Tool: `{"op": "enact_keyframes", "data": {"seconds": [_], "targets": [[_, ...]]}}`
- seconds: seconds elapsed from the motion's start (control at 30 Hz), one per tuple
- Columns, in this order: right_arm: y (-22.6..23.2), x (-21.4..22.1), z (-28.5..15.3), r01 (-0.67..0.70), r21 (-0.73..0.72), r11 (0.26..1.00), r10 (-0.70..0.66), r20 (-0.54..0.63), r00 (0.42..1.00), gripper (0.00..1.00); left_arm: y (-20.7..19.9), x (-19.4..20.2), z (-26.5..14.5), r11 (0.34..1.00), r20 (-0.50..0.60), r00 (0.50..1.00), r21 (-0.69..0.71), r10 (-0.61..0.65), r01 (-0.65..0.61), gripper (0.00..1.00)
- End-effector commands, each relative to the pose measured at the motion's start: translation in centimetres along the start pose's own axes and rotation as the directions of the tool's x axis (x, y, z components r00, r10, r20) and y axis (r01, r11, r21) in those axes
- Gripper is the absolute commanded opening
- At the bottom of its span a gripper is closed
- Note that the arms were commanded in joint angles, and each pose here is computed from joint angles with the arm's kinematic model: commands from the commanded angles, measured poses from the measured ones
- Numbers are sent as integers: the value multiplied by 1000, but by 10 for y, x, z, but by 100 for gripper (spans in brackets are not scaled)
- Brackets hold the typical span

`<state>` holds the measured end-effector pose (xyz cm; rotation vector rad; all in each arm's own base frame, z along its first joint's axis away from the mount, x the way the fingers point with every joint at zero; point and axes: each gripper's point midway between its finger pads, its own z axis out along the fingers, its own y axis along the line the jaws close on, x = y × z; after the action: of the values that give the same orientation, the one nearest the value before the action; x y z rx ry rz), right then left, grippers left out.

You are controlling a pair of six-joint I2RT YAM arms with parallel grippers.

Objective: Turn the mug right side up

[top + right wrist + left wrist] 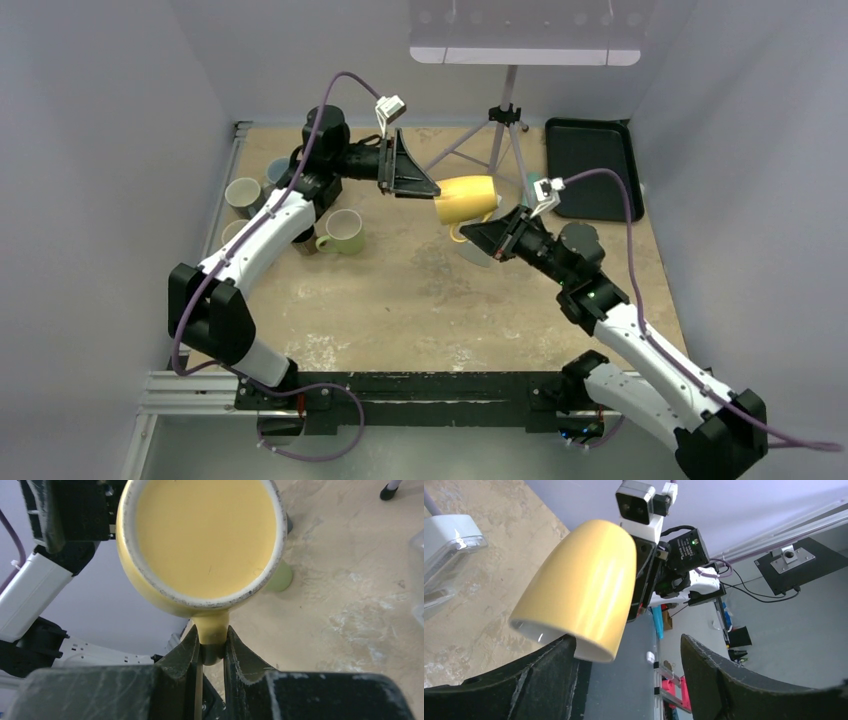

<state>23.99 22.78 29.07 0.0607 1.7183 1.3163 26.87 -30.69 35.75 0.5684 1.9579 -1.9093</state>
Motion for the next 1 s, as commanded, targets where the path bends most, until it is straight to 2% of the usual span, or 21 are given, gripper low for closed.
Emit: {"op": "enact_keyframes", "data": {"seconds": [0.0, 0.13, 0.2, 0.3, 0.37, 0.4, 0.5, 0.53, 0.57, 0.6, 0.63, 0.67, 0.7, 0.77, 0.8, 0.87, 0.97], "targets": [[73, -47, 12, 65, -217, 974, -27, 176, 984, 0, -21, -1, -1, 998, 14, 999, 37, 52, -52, 76], [84, -37, 30, 57, -257, 965, -25, 128, 991, 0, -20, 0, -2, 998, 15, 999, 37, 46, -47, 64], [89, -31, 38, 56, -278, 959, -26, 108, 994, 0, -19, 0, -1, 998, 12, 999, 39, 42, -43, 48], [88, -20, 50, 37, -286, 958, -18, 68, 997, 0, -22, -1, -2, 998, 13, 999, 43, 49, -50, 34], [86, -15, 56, 29, -285, 958, -16, 47, 999, 0, -25, -2, -3, 997, 12, 998, 48, 59, -60, 13], [85, -13, 57, 29, -283, 959, -18, 39, 999, 0, -27, -3, -4, 997, 12, 998, 47, 64, -65, 0], [76, -11, 63, 64, -209, 976, -64, 8, 998, 3, -27, -8, -14, 994, 19, 994, 5, 107, -107, 0], [71, -12, 64, 97, -168, 981, -100, -8, 995, 18, -23, -6, -20, 993, 8, 994, -36, 112, -112, 0], [65, -12, 64, 132, -126, 983, -137, -28, 990, 36, -22, -5, -27, 981, -4, 985, -86, 172, -171, 0], [59, -13, 63, 191, -80, 978, -195, -45, 980, 50, -14, 9, -38, 969, -53, 986, -185, 157, -164, 0], [55, -16, 60, 234, -45, 971, -236, -57, 970, 60, -5, 18, -51, 919, -125, 963, -290, 239, -266, 0], [48, -16, 57, 265, -4, 964, -264, -80, 961, 68, 10, 19, -70, 814, -214, 918, -425, 334, -395, 0], [47, -17, 53, 287, 12, 958, -285, -91, 954, 75, 18, 26, -89, 730, -310, 879, -493, 362, -474, 0], [33, -15, 45, 333, 76, 940, -321, -137, 937, 85, 34, 44, -130, 584, -493, 809, -570, 320, -578, 0], [29, -16, 42, 355, 96, 930, -339, -146, 929, 87, 38, 59, -150, 539, -578, 771, -573, 267, -617, 0], [23, -17, 39, 382, 126, 916, -361, -161, 919, 88, 45, 94, -186, 496, -713, 689, -556, 128, -667, 0], [20, -23, 40, 409, 151, 900, -387, -159, 908, 88, 57, 148, -231, 489, -825, 562, -514, -59, -704, 0]]}}
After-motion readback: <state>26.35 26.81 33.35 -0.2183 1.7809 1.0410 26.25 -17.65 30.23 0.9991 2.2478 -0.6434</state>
